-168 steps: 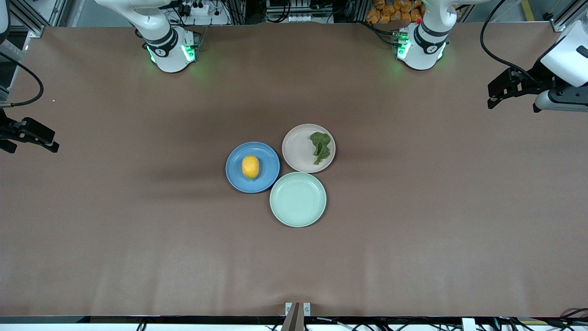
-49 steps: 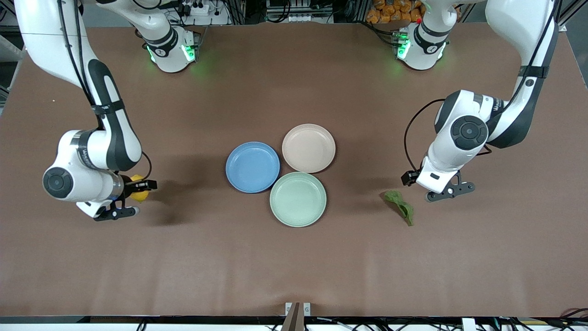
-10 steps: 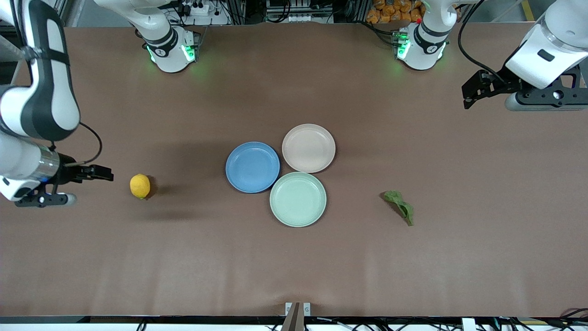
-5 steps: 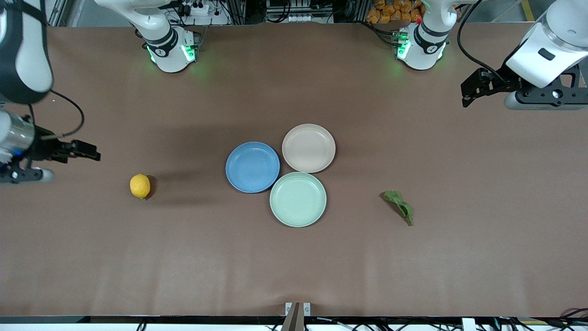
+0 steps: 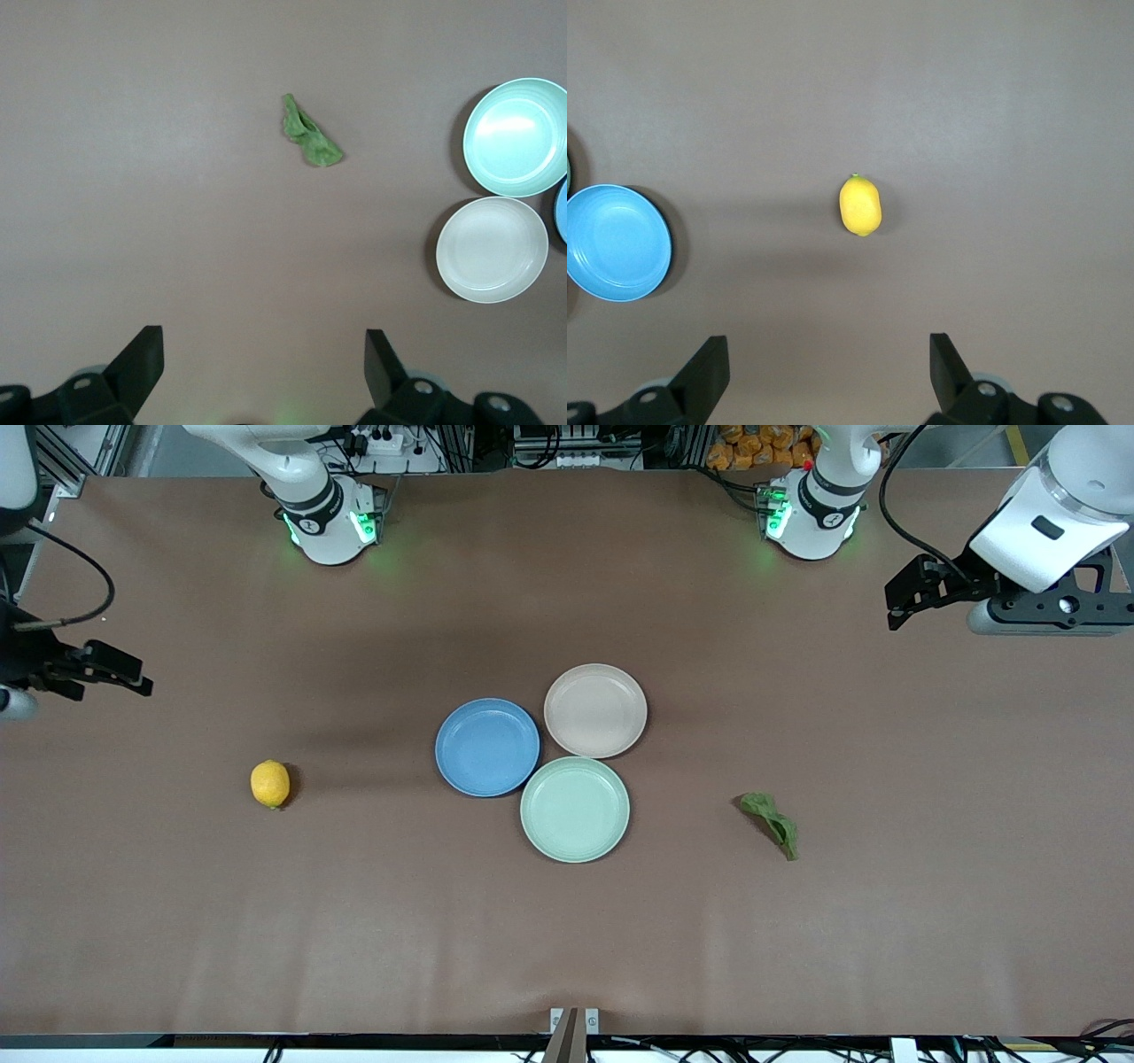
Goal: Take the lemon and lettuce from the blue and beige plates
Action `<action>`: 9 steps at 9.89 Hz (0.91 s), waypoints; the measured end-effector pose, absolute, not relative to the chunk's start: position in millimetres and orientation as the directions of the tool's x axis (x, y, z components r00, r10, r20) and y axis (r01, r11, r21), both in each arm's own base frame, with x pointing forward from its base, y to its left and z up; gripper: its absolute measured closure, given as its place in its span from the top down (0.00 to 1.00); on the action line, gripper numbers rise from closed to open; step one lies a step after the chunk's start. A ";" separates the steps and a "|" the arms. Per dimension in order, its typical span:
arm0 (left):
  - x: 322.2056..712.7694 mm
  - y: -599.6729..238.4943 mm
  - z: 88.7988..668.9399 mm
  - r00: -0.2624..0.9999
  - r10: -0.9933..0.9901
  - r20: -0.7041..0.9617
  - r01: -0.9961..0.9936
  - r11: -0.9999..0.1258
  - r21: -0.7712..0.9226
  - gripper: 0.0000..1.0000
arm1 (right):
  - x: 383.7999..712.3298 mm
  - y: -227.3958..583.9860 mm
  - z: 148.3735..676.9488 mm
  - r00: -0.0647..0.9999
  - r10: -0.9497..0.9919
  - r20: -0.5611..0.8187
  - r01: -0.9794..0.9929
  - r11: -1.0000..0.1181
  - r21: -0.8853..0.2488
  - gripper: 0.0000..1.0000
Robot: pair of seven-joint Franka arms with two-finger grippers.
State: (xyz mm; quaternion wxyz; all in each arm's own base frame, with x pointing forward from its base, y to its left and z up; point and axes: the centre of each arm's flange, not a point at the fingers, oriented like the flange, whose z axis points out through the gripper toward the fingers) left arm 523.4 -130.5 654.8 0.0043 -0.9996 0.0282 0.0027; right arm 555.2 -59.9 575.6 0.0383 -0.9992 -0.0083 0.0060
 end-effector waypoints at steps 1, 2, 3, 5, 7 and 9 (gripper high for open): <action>523.3 -130.9 654.8 0.998 -0.057 -0.006 -0.057 -0.998 -0.008 1.00 | 552.4 -60.0 581.9 1.000 0.018 -0.001 0.018 -0.997 -0.073 1.00; 523.2 -131.1 654.8 0.998 -0.057 -0.006 -0.057 -0.998 -0.008 1.00 | 551.2 -59.6 586.5 1.000 0.023 0.008 0.024 -0.998 -0.057 1.00; 523.1 -131.5 654.8 0.998 -0.058 -0.006 -0.058 -0.998 -0.008 1.00 | 551.3 -58.7 592.2 0.999 0.028 0.016 0.029 -0.999 -0.046 1.00; 523.0 -131.9 654.8 0.998 -0.059 -0.006 -0.059 -0.998 -0.008 1.00 | 550.7 -54.4 611.9 0.999 0.039 0.020 0.039 -0.998 -0.038 1.00; 522.9 -132.1 654.8 0.998 -0.059 -0.006 -0.059 -0.998 -0.008 1.00 | 553.1 -47.8 630.7 0.998 0.052 0.024 0.053 -0.998 -0.033 1.00; 522.9 -132.5 654.8 0.998 -0.060 -0.006 -0.060 -0.998 -0.008 1.00 | 557.2 -47.9 632.8 0.998 0.052 0.027 0.053 -0.998 -0.029 1.00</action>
